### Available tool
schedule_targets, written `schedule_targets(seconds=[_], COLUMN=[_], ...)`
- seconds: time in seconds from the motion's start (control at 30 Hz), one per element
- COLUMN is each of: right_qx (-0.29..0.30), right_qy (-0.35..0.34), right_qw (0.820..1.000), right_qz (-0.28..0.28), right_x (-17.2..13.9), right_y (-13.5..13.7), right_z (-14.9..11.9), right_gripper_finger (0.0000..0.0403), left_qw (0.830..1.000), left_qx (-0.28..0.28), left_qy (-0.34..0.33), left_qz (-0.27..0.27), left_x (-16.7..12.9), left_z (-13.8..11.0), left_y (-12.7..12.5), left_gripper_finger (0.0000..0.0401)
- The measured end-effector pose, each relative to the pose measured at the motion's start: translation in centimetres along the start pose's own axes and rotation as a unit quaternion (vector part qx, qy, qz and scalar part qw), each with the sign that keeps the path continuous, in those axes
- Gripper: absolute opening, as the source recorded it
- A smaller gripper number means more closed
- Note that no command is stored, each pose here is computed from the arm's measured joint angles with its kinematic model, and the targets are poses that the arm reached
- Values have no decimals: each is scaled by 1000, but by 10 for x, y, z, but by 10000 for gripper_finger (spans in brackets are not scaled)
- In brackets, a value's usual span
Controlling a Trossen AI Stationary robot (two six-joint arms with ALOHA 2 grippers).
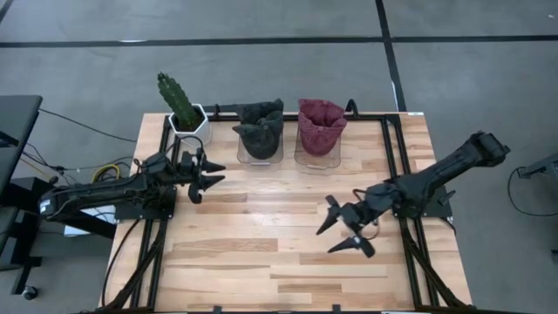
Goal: Pick & Place hat
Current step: Return to Home Position
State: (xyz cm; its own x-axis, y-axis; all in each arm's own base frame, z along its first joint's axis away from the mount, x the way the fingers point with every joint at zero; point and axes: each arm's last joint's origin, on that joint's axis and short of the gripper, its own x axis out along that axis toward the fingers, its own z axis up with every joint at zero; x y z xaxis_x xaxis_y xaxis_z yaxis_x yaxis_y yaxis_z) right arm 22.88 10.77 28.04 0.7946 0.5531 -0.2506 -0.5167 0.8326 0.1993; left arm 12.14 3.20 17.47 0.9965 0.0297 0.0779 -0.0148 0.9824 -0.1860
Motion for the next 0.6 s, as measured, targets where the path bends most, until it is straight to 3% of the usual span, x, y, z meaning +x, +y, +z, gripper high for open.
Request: schedule_targets(seconds=[0.33,0.6], right_qx=[-60,-68], right_qy=[-14,-75], right_qw=[998,995], right_qz=[-12,-20], right_x=[-59,-97], right_y=[24,15], right_z=[4,-63], right_gripper_finger=[260,260], left_qw=[1000,1000], left_qx=[12,11], left_qy=[-5,-5], left_qz=[-14,-15], left_x=[1,1], left_z=[1,1], left_y=[-4,-4], left_gripper_finger=[159,159])
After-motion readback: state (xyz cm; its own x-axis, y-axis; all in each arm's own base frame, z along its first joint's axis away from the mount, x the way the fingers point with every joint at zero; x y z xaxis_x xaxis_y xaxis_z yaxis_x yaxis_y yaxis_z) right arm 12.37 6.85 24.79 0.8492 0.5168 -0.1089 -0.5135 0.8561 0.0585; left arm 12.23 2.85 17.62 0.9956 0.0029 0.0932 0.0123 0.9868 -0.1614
